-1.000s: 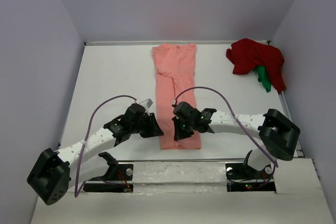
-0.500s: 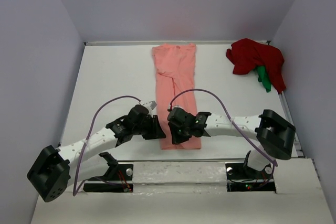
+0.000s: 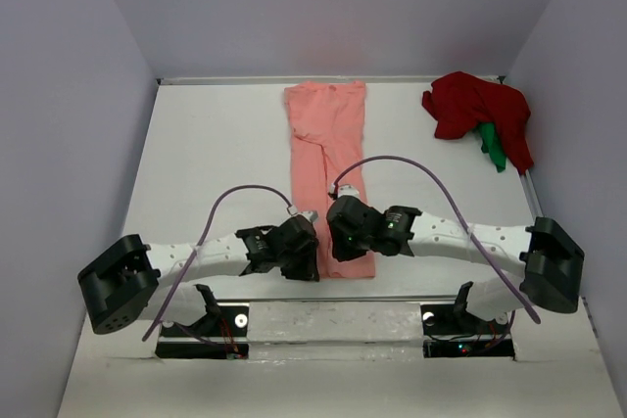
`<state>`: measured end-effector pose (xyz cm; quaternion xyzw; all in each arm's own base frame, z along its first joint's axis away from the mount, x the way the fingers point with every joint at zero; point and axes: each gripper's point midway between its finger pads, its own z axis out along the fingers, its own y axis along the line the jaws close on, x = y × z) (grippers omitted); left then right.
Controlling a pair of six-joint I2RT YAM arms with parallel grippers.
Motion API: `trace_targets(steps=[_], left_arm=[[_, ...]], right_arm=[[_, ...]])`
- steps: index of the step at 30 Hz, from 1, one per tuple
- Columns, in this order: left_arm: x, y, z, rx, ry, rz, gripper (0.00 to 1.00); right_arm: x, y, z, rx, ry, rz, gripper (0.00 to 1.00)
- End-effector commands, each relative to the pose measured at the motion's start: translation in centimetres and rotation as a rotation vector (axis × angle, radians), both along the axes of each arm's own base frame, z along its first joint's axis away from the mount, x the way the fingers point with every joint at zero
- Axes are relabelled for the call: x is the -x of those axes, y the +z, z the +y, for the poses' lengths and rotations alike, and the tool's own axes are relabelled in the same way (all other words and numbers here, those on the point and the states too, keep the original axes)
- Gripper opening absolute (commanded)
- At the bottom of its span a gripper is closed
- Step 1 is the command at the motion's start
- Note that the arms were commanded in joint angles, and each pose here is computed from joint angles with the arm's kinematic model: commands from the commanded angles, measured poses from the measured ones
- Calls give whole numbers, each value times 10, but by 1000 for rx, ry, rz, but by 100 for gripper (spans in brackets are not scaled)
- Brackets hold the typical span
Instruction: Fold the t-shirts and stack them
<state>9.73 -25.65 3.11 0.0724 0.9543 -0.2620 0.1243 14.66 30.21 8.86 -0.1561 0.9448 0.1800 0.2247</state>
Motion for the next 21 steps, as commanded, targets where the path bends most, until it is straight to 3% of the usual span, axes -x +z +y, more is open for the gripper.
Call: trace_targets(steps=[1,12,14,15,16,21], left_arm=[[-7,4,-6,-76,59,-44,33],[-24,41,-5,-33,133,-155,34],[-24,40,0,-54,136,-153,34],[-23,38,3,-64,140,-152,35],[-22,36,6,-80,144,-147,36],[-19,19,21,-125,178,-115,39]], right_arm=[[-1,13,-8,-22,-28,-42,26],[5,-15,-35,45,-139,-8,28],[5,-22,-43,59,-172,-5,39],[6,-24,-44,60,-182,-1,52],[7,-24,-46,55,-189,1,56],[7,-23,-63,38,-247,-9,63]])
